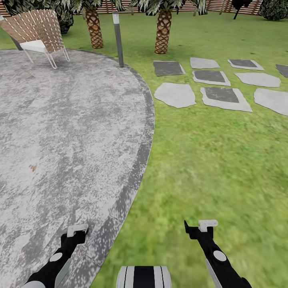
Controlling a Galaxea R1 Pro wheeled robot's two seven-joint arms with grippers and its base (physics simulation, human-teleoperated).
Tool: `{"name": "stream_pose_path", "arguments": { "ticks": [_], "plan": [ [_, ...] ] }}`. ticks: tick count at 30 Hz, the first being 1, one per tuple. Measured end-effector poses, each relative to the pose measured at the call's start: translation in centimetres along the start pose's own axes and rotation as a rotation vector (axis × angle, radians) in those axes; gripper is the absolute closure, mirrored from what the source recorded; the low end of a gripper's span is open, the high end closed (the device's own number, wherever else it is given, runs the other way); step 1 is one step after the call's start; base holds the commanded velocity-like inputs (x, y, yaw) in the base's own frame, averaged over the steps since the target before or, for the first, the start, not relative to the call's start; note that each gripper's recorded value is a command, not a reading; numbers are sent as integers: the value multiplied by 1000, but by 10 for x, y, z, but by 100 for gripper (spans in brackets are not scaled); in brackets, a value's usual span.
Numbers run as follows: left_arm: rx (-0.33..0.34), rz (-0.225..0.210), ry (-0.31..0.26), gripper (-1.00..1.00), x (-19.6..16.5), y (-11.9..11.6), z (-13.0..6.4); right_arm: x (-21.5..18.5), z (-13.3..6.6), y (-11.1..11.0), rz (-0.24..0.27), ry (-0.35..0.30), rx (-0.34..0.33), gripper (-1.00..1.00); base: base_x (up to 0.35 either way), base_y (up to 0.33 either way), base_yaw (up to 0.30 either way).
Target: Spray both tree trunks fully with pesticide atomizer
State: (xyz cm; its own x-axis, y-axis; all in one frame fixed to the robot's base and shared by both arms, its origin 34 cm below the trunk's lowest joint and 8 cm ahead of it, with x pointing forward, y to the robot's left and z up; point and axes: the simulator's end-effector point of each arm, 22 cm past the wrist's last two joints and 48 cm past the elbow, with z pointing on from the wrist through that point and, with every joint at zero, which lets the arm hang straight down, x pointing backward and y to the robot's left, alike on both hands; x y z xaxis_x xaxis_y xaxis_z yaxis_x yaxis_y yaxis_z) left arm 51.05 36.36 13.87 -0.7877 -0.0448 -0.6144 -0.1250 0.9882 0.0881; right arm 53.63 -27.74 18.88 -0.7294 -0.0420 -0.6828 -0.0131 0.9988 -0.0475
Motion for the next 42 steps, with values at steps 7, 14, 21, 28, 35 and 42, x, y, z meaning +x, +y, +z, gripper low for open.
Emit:
{"name": "stream_pose_path", "arguments": {
  "ticks": [7,14,21,28,35,42],
  "plan": [
    [0,1,-1,100,0,0,0,0,0,0,0,0,0,-100,0,0,0],
    [0,-1,-1,100,0,0,0,0,0,0,0,0,-1,-100,0,0,0],
    [3,0,-5,100,-2,-1,-1,-2,-1,0,0,-4,-1,-100,0,0,0],
    [5,-4,-33,100,-19,-1,-5,-18,-5,0,0,-33,0,-100,0,0,0],
    [7,-8,-61,100,-35,-1,-9,-34,-9,-1,1,-62,1,-100,0,0,0],
    [9,-11,-89,100,-50,-2,-15,-50,-14,-2,2,-90,2,-100,0,0,0]
  ]
}}
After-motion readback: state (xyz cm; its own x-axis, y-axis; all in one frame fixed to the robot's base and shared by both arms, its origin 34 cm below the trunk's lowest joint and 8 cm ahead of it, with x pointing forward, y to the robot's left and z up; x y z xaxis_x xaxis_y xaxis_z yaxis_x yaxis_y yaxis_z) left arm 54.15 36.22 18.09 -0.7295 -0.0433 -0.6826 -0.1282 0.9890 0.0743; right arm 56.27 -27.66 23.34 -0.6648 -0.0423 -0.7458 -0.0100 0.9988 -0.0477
